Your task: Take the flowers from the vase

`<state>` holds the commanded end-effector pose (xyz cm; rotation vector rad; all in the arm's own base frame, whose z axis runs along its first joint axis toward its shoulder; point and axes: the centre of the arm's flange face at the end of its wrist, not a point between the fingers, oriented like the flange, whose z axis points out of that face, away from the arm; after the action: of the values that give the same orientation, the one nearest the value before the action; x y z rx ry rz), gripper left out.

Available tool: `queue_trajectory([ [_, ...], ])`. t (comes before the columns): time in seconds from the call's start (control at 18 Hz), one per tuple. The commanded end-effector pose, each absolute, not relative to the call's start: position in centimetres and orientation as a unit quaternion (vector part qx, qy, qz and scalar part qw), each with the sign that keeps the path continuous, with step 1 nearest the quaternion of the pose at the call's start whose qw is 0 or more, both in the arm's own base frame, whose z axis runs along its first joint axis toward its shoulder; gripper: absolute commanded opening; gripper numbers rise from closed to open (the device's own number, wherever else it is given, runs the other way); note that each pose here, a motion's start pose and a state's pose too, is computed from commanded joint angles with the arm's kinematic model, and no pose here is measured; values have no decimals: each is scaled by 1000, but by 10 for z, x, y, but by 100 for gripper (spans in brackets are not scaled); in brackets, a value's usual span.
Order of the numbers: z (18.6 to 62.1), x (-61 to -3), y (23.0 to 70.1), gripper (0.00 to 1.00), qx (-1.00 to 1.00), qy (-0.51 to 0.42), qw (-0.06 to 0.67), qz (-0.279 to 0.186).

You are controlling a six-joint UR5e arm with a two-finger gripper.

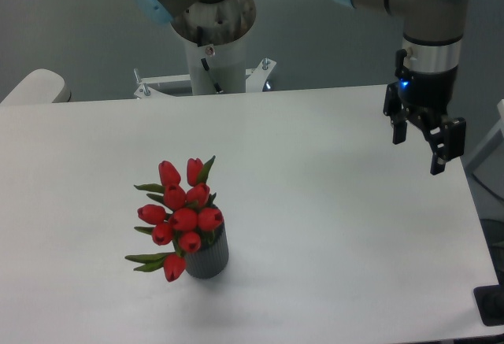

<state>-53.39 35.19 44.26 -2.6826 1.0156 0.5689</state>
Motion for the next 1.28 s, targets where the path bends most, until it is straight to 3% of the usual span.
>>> queue_trajectory([
  [0.33, 437, -528, 351, 100, -912, 345, 117, 186],
  [0.5, 422, -524, 350, 100, -912, 339, 160, 169],
  [0.89, 412, -502, 363, 100, -946, 233, 183, 135],
  [1.28, 388, -479, 374, 100, -950, 207, 212, 100],
])
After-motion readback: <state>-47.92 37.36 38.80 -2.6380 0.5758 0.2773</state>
